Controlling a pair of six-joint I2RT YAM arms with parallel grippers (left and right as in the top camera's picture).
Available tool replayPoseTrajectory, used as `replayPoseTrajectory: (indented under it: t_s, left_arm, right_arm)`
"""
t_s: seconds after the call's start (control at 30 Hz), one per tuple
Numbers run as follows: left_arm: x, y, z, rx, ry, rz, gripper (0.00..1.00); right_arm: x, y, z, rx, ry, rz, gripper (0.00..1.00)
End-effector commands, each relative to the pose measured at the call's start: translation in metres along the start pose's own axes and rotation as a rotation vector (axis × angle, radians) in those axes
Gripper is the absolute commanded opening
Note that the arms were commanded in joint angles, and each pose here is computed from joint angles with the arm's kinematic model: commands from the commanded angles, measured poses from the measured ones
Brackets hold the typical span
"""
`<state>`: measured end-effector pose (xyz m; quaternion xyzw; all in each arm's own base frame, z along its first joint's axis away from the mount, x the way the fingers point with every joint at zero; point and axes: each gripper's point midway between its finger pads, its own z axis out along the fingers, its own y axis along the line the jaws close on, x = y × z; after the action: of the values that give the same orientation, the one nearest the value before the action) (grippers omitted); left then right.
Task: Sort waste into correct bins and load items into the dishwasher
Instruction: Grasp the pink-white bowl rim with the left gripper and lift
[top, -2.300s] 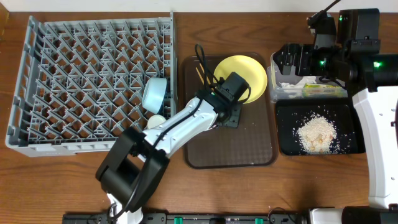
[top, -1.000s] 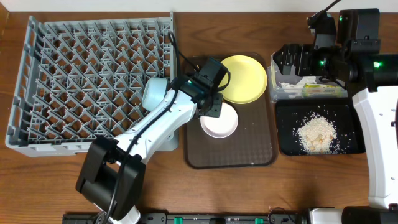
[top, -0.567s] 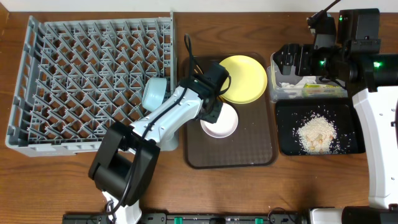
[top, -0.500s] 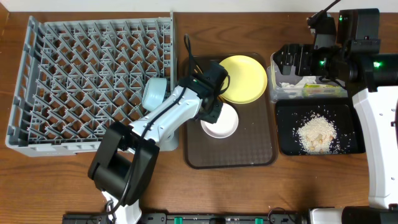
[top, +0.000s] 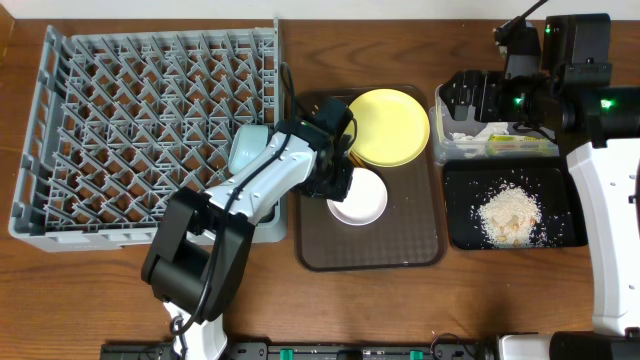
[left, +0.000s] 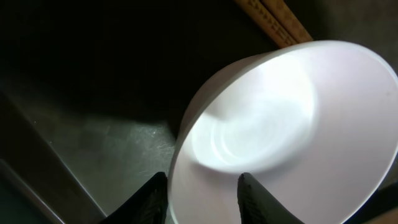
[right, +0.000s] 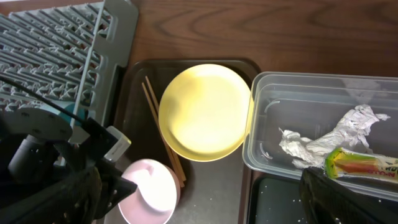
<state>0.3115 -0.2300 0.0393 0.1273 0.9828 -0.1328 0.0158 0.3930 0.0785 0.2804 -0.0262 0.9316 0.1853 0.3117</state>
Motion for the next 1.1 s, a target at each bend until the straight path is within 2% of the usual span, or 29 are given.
replayPoseTrajectory:
  t_s: [0.0,0.03,0.13,0.23,0.3,0.37,0.43,0.53,0.63,0.73,0.97,1.07]
  left_arm:
    - [0.004,0.003,0.006,-0.006,0.022,-0.023,0.39]
    - [0.004,0.003,0.006,-0.006,0.021,-0.023,0.39]
    - [0.004,0.003,0.007,-0.007,0.023,-0.035,0.5]
    - [0.006,0.007,0.007,-0.012,0.033,-0.103,0.56]
    - [0.007,0.01,0.007,-0.017,0.041,-0.143,0.56]
    - [0.007,0.014,0.006,-0.02,0.041,-0.229,0.5]
    - [0.003,0.013,0.006,-0.015,0.029,-0.309,0.48]
    - [-0.001,0.007,0.007,-0.006,0.009,-0.334,0.41]
    - [-0.008,0.001,0.009,0.001,-0.024,-0.354,0.4]
    - [-0.013,0.003,0.013,-0.065,-0.076,-0.374,0.4]
    - [-0.007,-0.002,0.03,-0.091,-0.055,-0.379,0.36]
    - [-0.008,-0.002,0.03,-0.091,-0.055,-0.379,0.22]
  right_arm:
    - [-0.003,-0.001,-0.001,0.007,-0.007,-0.003,0.99]
    - [-0.003,-0.001,-0.001,0.007,-0.007,-0.003,0.99]
    - [-0.003,-0.001,-0.001,0.007,-0.007,-0.003,0.99]
    - [-0.003,-0.001,-0.001,0.007,-0.007,-0.003,0.99]
    - [-0.003,-0.001,-0.001,0.007,-0.006,-0.003,0.99]
    - [-0.003,-0.001,-0.001,0.007,-0.007,-0.003,0.99]
    - [-0.003,-0.001,-0.001,0.007,-0.006,-0.003,0.99]
    - [-0.003,-0.002,-0.001,0.008,-0.007,-0.003,0.99]
    - [-0.003,-0.001,-0.001,0.007,-0.007,-0.002,0.99]
    - [-0.003,-0.001,-0.001,0.007,-0.006,-0.003,0.99]
    - [-0.003,-0.001,-0.001,0.007,-0.007,-0.003,0.99]
    - [-0.003,-0.001,-0.001,0.007,-0.007,-0.003,0.99]
